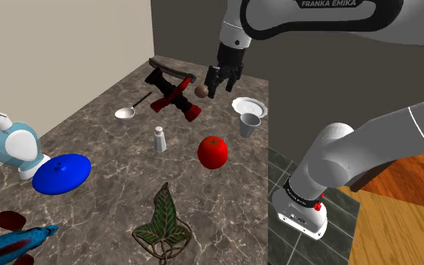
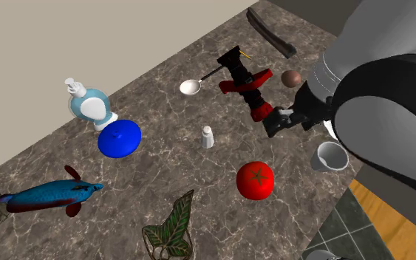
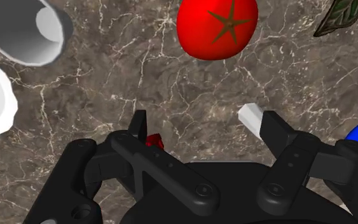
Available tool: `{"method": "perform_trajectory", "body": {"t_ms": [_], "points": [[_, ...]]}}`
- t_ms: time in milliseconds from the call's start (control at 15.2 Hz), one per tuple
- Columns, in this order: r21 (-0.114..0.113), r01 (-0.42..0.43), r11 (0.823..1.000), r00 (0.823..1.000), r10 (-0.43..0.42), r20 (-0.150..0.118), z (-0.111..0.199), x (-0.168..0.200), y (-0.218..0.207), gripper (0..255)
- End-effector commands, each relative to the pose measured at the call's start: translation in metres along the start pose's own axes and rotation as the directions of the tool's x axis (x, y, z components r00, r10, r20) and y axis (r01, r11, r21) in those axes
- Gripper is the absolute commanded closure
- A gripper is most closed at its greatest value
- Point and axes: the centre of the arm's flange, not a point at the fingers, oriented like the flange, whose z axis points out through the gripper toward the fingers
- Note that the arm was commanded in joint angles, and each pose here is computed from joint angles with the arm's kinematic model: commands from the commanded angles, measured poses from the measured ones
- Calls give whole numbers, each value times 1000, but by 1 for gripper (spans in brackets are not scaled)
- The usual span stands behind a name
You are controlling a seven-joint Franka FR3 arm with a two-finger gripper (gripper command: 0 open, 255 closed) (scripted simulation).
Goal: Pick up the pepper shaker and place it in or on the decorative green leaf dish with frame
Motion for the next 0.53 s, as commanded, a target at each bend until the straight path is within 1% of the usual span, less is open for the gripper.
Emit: {"method": "perform_trajectory", "body": {"t_ms": [0, 462], "points": [[-14, 14, 1000, 1000, -14, -13, 16, 10, -18, 0], [-67, 59, 996, 997, -62, -50, 72, 50, -84, 0]]}}
